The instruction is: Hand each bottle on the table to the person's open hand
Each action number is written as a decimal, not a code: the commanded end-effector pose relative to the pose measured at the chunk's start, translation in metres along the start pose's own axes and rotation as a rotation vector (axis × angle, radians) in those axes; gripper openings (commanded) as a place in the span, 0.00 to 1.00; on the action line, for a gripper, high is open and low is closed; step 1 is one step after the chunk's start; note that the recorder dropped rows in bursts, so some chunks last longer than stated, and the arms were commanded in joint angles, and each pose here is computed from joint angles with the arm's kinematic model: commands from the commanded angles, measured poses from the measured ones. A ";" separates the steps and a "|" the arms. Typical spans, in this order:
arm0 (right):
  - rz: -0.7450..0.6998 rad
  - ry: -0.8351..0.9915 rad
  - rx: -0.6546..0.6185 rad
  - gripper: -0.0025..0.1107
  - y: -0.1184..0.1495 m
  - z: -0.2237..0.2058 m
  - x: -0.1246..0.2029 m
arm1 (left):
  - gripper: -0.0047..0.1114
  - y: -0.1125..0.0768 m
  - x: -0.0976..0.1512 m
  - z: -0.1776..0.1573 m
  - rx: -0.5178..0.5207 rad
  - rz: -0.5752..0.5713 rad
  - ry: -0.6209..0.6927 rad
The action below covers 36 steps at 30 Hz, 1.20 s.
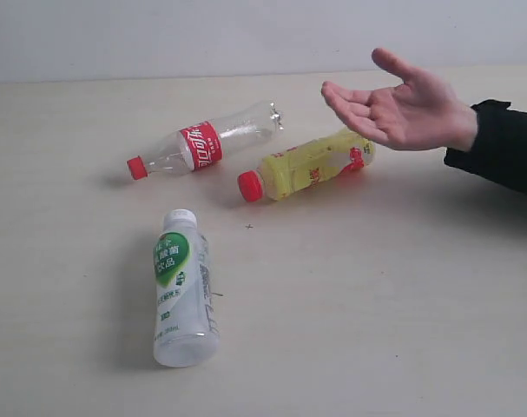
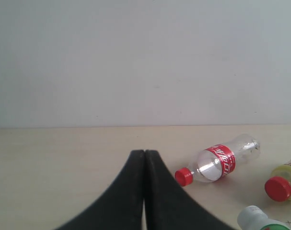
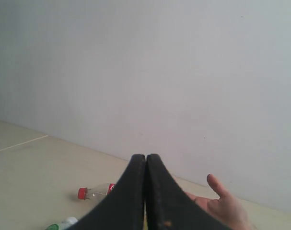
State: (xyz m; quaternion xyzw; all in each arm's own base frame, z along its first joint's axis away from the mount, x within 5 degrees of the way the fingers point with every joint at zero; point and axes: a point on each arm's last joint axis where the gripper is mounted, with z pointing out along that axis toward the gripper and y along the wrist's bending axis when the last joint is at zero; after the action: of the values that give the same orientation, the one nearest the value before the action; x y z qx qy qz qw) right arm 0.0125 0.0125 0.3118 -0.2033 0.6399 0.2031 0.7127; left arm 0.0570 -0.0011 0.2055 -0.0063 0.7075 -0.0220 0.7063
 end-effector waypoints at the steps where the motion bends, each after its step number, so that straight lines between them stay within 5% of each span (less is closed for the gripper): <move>1: 0.000 -0.034 0.015 0.02 -0.001 0.005 0.008 | 0.04 0.000 0.000 -0.001 0.003 -0.004 -0.007; 16: 0.038 -0.080 0.015 0.02 -0.001 0.009 0.014 | 0.04 0.000 0.000 -0.001 0.003 -0.004 -0.007; 20: -0.080 -0.015 0.009 0.02 0.000 0.010 0.020 | 0.04 0.000 0.000 -0.001 0.003 -0.004 -0.007; 36: -0.068 0.174 -0.019 0.09 0.001 0.023 0.034 | 0.04 0.000 0.000 -0.001 0.003 -0.004 -0.007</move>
State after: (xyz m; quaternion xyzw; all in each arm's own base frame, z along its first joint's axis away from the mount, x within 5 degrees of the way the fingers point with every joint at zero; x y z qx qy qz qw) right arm 0.0326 0.0253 0.2845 -0.2431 0.6771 0.1709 0.6733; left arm 0.0570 -0.0011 0.2055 -0.0063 0.7075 -0.0220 0.7063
